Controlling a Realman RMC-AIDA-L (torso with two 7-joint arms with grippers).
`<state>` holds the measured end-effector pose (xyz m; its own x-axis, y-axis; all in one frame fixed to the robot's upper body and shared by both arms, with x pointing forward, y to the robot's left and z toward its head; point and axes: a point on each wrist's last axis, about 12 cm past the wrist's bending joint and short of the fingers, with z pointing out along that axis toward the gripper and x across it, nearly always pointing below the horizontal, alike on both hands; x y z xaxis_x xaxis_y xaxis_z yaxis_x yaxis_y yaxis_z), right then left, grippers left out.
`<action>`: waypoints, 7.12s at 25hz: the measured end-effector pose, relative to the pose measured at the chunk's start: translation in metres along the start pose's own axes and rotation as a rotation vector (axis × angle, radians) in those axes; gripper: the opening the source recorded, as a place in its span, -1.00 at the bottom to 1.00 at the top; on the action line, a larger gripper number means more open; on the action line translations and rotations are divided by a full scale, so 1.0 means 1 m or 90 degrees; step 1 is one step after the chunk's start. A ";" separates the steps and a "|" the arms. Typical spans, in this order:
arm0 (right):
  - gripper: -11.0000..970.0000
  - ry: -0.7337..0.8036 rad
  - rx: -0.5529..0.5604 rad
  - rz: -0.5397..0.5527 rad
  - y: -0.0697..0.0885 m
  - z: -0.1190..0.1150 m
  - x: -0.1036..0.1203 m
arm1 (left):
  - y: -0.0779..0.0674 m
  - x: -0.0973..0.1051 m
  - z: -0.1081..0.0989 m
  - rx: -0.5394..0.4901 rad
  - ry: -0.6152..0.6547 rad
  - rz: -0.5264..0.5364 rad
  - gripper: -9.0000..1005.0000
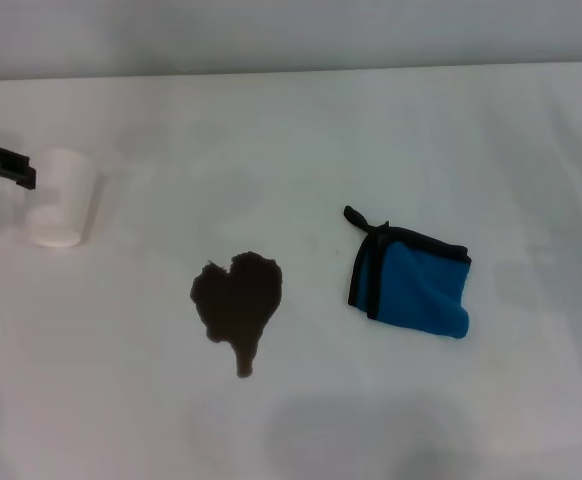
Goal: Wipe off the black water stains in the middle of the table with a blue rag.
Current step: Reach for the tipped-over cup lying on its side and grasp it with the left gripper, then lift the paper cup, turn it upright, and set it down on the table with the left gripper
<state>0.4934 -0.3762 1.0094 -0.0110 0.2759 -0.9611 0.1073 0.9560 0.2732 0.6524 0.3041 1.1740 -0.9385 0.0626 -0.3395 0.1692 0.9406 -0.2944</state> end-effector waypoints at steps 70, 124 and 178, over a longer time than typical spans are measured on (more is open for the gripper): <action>0.77 0.015 -0.018 -0.009 0.020 0.038 -0.008 | -0.003 0.019 0.068 -0.014 -0.068 -0.001 0.68; 0.77 0.025 0.005 -0.006 0.014 0.042 -0.009 | -0.026 0.124 0.108 0.071 -0.592 0.297 0.38; 0.77 0.031 -0.002 -0.007 0.018 0.042 -0.007 | -0.004 0.198 0.143 0.006 -0.526 0.247 0.32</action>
<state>0.5375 -0.3652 1.0196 -0.0606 0.2697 -0.9611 0.1039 0.9593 0.2626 0.5085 0.2645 0.9799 -0.3019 0.1124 -0.9467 0.4341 0.9003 -0.0316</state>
